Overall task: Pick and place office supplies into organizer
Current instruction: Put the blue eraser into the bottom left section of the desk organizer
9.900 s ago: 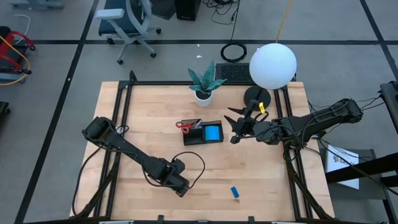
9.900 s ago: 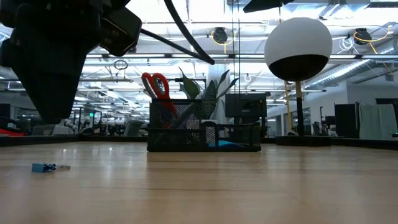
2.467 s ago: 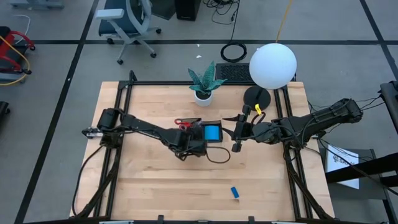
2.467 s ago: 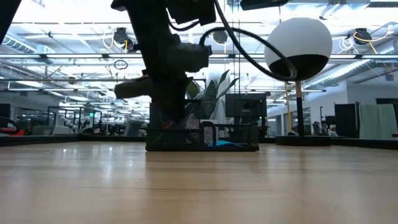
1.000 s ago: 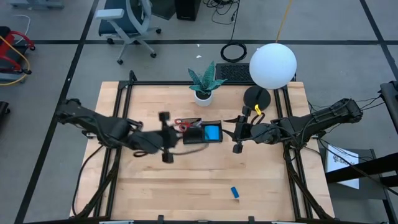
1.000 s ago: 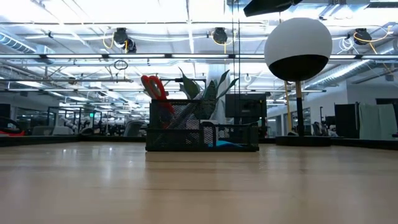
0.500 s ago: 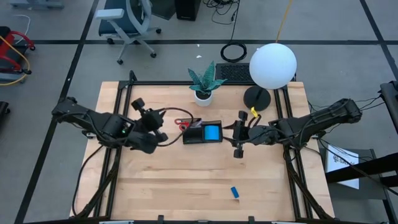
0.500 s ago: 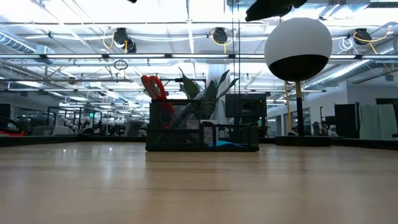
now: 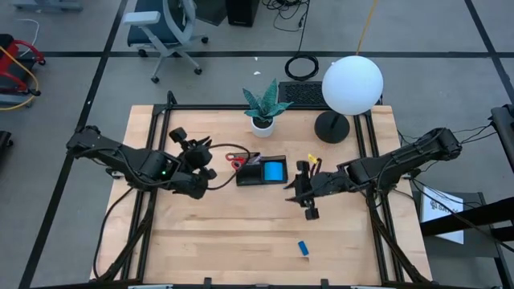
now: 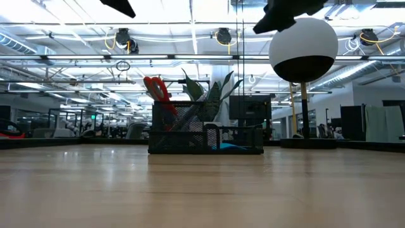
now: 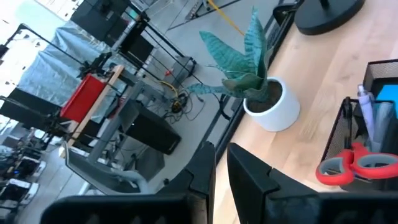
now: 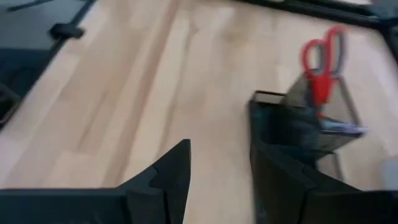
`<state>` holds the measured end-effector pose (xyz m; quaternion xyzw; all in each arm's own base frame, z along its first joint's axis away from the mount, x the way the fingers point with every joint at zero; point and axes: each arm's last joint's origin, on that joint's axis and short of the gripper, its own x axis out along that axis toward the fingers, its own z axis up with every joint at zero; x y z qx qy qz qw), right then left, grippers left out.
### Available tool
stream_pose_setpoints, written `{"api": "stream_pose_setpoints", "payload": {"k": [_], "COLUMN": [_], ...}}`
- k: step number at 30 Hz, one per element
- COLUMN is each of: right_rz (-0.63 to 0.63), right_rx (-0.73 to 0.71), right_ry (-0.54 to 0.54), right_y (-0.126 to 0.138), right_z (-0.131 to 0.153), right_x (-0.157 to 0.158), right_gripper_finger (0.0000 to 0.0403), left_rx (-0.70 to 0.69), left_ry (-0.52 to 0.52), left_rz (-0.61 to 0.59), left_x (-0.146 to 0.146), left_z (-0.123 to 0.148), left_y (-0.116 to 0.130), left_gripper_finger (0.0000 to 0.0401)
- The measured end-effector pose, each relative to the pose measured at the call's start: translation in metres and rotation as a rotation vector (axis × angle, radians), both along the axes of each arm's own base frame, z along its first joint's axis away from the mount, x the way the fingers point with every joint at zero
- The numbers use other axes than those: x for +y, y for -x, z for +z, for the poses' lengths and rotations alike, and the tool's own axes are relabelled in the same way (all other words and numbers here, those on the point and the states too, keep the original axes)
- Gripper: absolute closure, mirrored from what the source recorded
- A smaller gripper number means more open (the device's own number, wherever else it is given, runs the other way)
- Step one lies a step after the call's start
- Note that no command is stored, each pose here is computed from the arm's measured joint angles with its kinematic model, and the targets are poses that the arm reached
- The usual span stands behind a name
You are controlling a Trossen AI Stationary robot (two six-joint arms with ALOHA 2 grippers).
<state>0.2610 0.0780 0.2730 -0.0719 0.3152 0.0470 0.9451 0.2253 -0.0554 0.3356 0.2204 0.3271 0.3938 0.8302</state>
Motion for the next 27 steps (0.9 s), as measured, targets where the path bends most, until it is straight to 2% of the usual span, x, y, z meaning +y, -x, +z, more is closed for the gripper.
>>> {"api": "stream_pose_setpoints", "payload": {"k": [9,14,18,25,27], "right_rz": [0.125,0.137,0.158,0.137,0.140], "right_rx": [0.132,0.251,0.387,0.662,0.720], "right_ry": [0.018,0.007,0.034,0.151,0.132], "right_y": [0.016,0.023,0.015,-0.003,-0.006], "right_z": [-0.012,-0.023,-0.030,-0.045,-0.052], "right_x": [0.029,0.047,0.068,0.102,0.110], "right_gripper_finger": [0.0248,0.0248,0.0248,0.0247,0.0247], "left_rx": [0.011,0.014,0.013,0.013,0.014], "left_ry": [0.018,0.016,0.014,0.015,0.015], "left_rz": [-0.018,-0.018,-0.017,-0.018,-0.018], "left_x": [-0.001,-0.001,-0.001,-0.001,-0.001], "left_z": [0.001,0.000,0.001,0.000,0.000], "left_y": [0.001,0.001,0.001,0.001,0.001], "left_gripper_finger": [0.0350,0.0350,0.0350,0.0350,0.0350]}}
